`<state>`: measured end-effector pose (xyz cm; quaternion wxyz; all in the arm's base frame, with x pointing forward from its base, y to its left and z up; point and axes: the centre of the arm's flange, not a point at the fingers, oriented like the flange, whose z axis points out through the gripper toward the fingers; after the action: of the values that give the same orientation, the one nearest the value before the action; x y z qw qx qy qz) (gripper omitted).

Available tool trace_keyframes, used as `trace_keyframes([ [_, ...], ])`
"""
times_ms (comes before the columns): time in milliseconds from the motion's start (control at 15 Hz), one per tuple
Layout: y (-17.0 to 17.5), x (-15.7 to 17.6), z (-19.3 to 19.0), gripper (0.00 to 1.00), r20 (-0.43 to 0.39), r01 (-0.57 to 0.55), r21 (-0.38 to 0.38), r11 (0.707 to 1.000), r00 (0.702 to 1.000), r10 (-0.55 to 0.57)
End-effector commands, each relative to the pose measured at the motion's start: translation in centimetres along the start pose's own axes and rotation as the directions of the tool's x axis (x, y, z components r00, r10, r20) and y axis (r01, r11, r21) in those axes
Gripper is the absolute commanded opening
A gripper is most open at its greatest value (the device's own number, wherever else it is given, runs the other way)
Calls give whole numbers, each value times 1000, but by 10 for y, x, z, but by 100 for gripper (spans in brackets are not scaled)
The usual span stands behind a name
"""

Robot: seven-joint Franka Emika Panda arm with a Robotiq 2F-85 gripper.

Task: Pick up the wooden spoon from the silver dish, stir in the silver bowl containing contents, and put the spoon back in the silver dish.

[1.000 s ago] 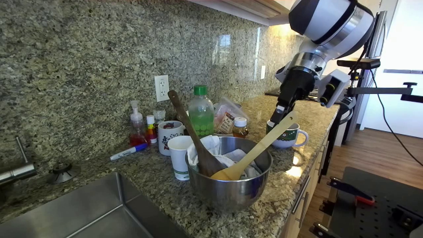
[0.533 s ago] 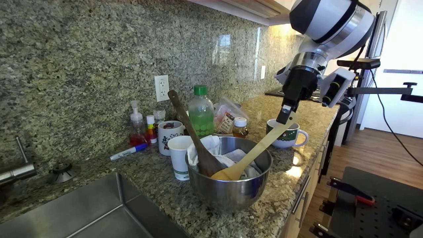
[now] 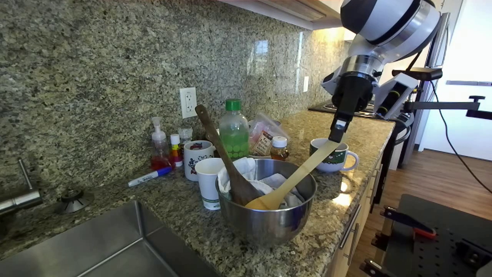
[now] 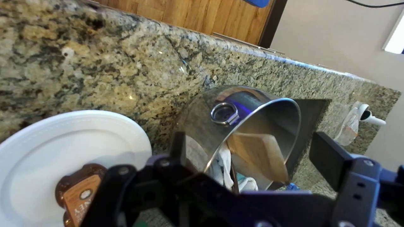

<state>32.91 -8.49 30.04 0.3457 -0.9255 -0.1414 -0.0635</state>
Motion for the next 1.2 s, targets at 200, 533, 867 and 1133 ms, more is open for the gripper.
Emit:
trace_keyframes([
  [200,-31,-23,5,56,-7,11,-18,1000,1000,-11],
  [533,-34,-23,5,19,-7,15,-24,1000,1000,-15],
  [867,-35,-20,7,3,-5,15,-28,999,1000,-16],
  [1133,-44,-9,4,6,12,51,-30,998,999,-50],
])
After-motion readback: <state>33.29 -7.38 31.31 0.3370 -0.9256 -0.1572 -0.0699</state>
